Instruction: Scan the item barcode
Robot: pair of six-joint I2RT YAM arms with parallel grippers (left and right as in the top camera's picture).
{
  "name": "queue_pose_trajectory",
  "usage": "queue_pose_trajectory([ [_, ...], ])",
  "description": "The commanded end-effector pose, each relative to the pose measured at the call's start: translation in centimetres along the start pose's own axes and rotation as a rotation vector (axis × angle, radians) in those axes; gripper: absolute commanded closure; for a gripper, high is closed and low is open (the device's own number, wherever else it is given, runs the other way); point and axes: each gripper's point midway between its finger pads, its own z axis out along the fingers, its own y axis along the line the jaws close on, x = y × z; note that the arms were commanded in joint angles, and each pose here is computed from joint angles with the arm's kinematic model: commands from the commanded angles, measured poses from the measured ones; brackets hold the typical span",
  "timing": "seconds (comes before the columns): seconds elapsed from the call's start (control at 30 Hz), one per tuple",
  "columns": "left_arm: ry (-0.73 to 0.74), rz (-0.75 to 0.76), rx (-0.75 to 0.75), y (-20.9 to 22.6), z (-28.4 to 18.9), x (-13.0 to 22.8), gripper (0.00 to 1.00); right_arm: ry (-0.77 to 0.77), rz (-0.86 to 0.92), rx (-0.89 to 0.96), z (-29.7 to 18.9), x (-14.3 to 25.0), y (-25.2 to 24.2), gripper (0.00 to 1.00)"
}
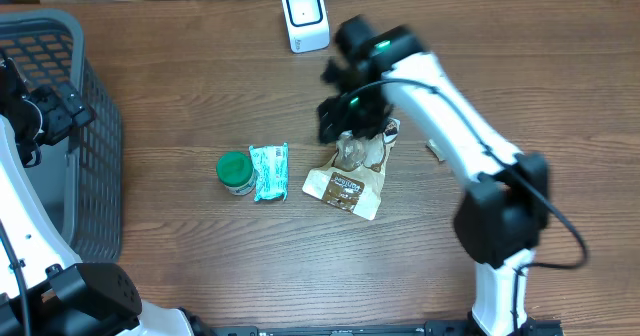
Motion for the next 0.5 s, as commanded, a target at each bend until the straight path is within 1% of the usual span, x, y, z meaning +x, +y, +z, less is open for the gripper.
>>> queue_pose_trajectory([
  [0.0,0.01,0.008,-0.014,0.4,0.4,0.0,0.0,-0.078,0.189,0.097,-3.7,-0.6,-5.4,0.3],
  [0.17,0.01,0.008,-0.014,0.4,0.4,0.0,0.0,-0.023,0.302,0.104,-2.6,0.8,-9.5,0.3],
  [0.23,0.01,0.008,-0.014,0.4,0.4,0.0,0.0,0.008,0.35,0.105,-1.1,1.6,-10.5,0.27],
  [0.3,0.01,0.008,-0.014,0.4,0.4,0.0,0.0,0.037,0.363,0.092,0.8,2.3,-10.9,0.25],
  [0.47,0.01,0.008,-0.014,0.4,0.4,0.0,0.0,0.061,0.37,-0.02,5.2,3.2,-10.5,0.26],
])
